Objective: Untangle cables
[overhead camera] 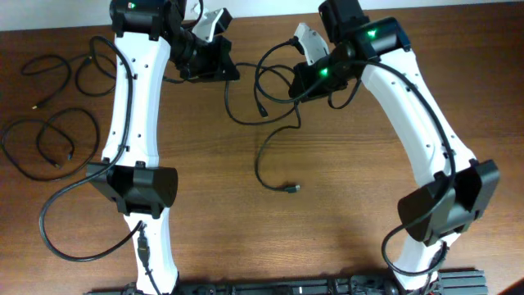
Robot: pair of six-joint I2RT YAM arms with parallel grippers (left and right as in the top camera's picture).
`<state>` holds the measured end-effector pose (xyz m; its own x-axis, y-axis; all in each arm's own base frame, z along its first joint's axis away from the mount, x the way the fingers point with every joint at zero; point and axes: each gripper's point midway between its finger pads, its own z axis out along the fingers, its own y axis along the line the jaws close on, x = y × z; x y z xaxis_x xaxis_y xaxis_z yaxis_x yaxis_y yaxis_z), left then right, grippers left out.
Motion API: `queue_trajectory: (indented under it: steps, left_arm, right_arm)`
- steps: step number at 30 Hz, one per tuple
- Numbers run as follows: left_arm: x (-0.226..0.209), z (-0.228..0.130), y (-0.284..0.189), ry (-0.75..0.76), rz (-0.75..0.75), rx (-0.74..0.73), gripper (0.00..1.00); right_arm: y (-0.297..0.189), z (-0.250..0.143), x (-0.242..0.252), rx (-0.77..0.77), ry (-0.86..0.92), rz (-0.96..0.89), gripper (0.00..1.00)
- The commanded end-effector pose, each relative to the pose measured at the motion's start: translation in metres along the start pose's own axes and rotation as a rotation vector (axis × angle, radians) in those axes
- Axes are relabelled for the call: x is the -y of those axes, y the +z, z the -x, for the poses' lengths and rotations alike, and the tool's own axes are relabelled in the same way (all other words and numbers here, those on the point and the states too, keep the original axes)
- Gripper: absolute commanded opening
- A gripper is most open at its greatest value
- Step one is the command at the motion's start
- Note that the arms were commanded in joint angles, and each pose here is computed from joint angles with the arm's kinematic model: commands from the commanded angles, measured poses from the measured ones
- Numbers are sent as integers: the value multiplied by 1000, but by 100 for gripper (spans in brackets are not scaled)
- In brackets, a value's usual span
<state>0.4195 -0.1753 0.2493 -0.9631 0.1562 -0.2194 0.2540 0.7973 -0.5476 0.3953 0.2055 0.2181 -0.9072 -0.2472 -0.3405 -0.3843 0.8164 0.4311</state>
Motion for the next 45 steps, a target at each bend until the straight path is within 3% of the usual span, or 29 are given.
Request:
queue_trajectory:
  steps: [1,3,7,9,11,14,16,17,20,23,27,30,32,36,45]
  left_arm:
    - [-44,10,-28,-82,292,100,0]
    - [-74,14,-34,-151,455,137,0]
    - [-80,9,-26,-165,461,98,0]
    - [-86,3,-21,-176,480,69,0]
    - [-103,-3,-21,-188,565,44,0]
    - [-86,3,-27,-131,486,73,0]
    - [-73,13,-62,-99,483,185,0]
    - [-68,16,-88,-96,485,257,0]
    - [-71,20,-154,-133,503,450,0]
    - [-91,48,-209,-292,469,718,0]
    - [-92,103,-253,-193,457,979,0]
    - [-98,136,-259,-141,445,1079,0]
    - [-113,155,-246,-135,441,1088,0]
    - [-143,158,-178,-179,376,904,0]
    - [-275,146,-63,-367,597,654,2]
  right_arm:
    - [-25,10,-15,73,22,33,4]
    - [-33,15,-36,93,0,137,4]
    - [-55,29,-50,155,0,184,4]
    - [-68,38,-35,189,118,165,4]
    - [-88,42,11,234,305,110,4]
    - [-95,18,50,179,423,10,7]
    - [-94,10,58,154,441,-51,50]
    - [-92,9,57,148,439,-56,58]
    - [-90,8,54,141,433,-57,61]
    - [-87,6,48,128,423,-55,61]
    - [-87,6,48,125,421,-56,62]
    - [-87,5,48,125,421,-56,62]
    - [-87,5,48,123,422,-56,62]
    - [-87,5,50,124,423,-67,62]
    - [-87,2,52,115,429,-83,63]
